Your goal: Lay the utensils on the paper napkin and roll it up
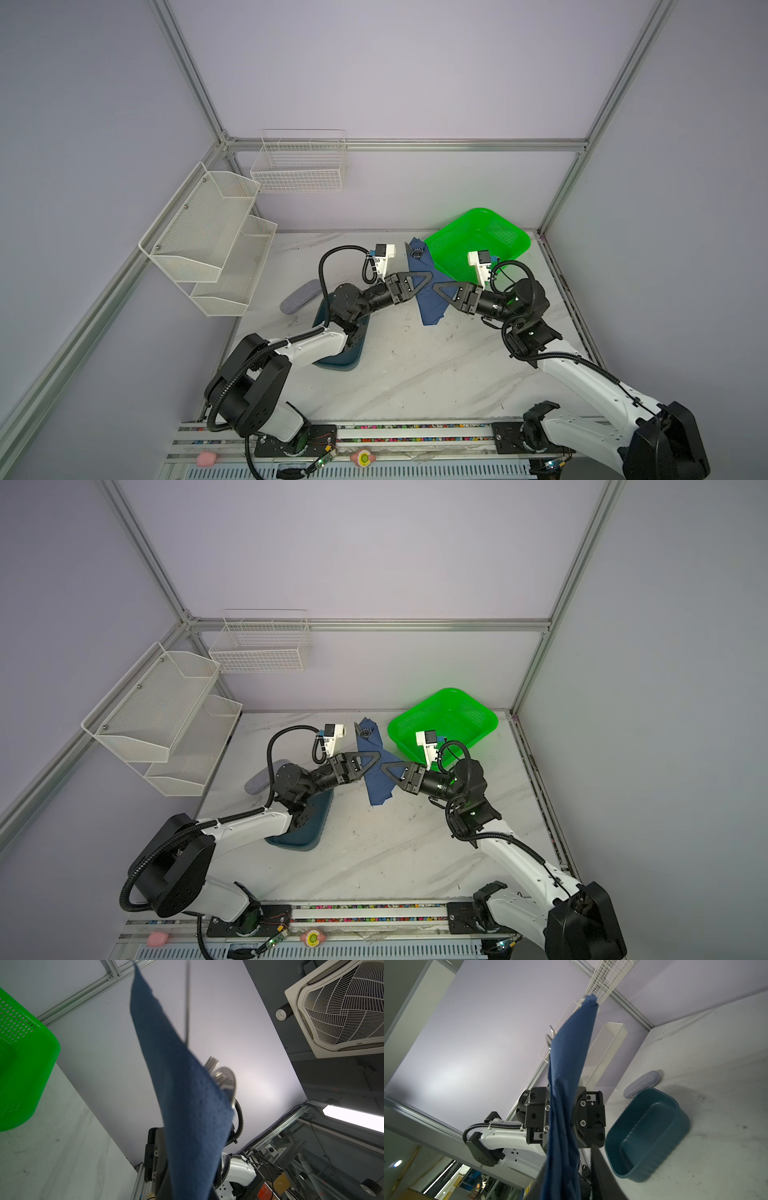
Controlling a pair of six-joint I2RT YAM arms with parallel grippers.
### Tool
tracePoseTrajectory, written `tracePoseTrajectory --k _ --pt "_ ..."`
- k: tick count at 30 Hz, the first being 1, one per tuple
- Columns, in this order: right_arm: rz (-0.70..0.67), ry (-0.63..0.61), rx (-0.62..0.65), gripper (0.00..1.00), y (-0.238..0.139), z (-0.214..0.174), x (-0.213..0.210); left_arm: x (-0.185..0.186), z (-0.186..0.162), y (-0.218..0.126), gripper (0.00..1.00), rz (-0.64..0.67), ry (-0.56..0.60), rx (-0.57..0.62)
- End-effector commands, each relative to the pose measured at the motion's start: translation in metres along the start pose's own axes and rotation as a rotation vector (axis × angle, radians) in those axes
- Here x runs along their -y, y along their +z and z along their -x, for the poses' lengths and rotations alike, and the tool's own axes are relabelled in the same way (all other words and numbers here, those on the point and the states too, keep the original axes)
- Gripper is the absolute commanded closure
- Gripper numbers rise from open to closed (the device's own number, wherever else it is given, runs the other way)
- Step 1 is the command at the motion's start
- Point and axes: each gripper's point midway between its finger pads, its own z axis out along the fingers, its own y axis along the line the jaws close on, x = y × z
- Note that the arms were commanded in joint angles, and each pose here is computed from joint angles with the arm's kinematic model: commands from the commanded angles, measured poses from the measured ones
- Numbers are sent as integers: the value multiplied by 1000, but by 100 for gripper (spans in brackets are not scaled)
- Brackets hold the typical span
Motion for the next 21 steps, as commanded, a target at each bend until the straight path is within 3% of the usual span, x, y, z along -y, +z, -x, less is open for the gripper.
tracePoseTrajectory --k 1,10,15,19,21 --pt "-76 -16 57 60 -9 14 2 42 19 4 94 -114 105 57" --pt "-345 -70 159 45 -40 42 4 27 22 -3 95 -17 120 86" --pt "-421 -91 206 45 -55 56 -10 19 23 -4 95 13 120 95" --pt "-400 -164 199 53 -60 64 -38 16 24 -5 96 22 122 99" --pt "-319 -181 136 60 -52 58 -56 15 24 -5 96 29 122 101"
